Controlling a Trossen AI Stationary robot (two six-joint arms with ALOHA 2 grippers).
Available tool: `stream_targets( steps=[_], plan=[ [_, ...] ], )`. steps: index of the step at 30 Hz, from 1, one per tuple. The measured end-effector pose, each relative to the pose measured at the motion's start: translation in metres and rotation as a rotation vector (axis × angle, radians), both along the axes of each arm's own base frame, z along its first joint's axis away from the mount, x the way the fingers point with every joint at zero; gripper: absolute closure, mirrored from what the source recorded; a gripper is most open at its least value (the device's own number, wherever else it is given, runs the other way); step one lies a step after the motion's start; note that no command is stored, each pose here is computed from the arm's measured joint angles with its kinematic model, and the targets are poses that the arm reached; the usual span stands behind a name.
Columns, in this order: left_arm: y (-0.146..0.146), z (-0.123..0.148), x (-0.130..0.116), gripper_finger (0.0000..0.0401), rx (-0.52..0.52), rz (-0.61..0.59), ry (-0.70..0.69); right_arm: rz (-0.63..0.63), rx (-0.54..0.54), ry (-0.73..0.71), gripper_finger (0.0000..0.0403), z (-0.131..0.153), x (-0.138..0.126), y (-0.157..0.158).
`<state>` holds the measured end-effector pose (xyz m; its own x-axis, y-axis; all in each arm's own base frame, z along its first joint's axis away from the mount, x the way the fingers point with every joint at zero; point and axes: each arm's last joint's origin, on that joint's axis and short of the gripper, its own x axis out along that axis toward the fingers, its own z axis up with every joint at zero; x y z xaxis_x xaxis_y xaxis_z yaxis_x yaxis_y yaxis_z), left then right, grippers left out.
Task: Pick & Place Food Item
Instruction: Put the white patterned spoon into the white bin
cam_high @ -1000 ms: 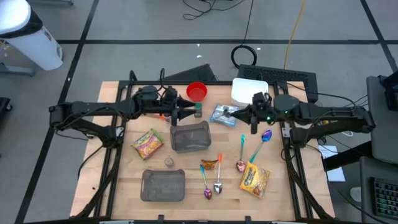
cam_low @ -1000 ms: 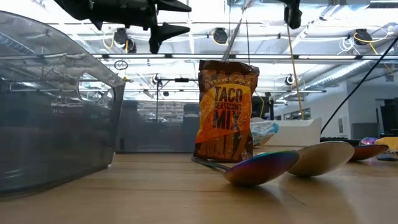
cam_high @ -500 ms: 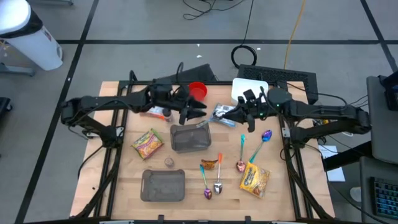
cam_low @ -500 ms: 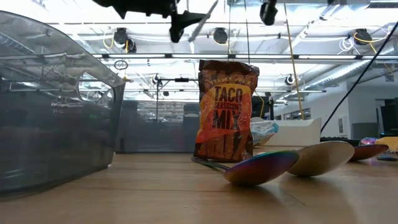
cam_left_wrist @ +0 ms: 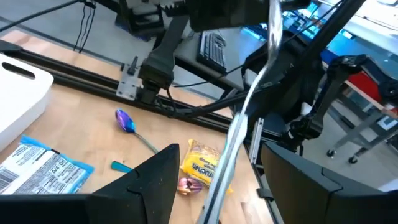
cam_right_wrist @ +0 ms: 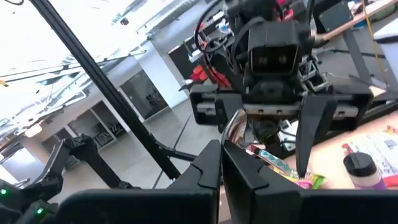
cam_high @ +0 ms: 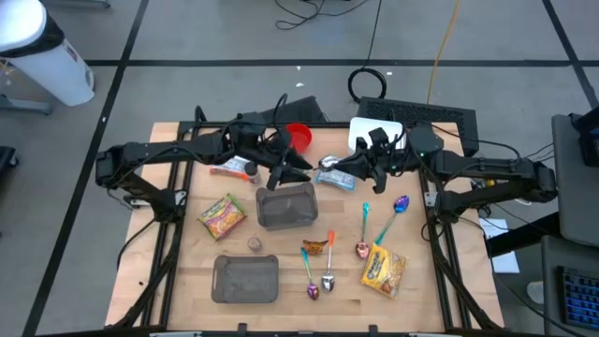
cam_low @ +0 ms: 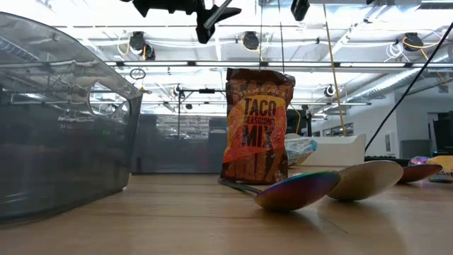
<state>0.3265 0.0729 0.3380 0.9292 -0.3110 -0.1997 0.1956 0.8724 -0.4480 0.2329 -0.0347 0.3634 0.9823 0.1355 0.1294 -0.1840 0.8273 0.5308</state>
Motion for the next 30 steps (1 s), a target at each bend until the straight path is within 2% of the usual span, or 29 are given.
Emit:
stream_targets(
  steps=[16, 30],
  plan=[
    [0.0009, -0.0093, -0.0021, 0.0174, 0.002, 0.057, 0.1, 0.043, 0.007, 0.005, 0.0403, -0.0001, -0.0012, -0.0022],
    [0.0003, -0.0095, -0.0021, 0.0339, 0.069, 0.038, 0.081, 0.045, 0.002, 0.016, 0.0402, -0.0011, -0.0013, -0.0025]
  ],
)
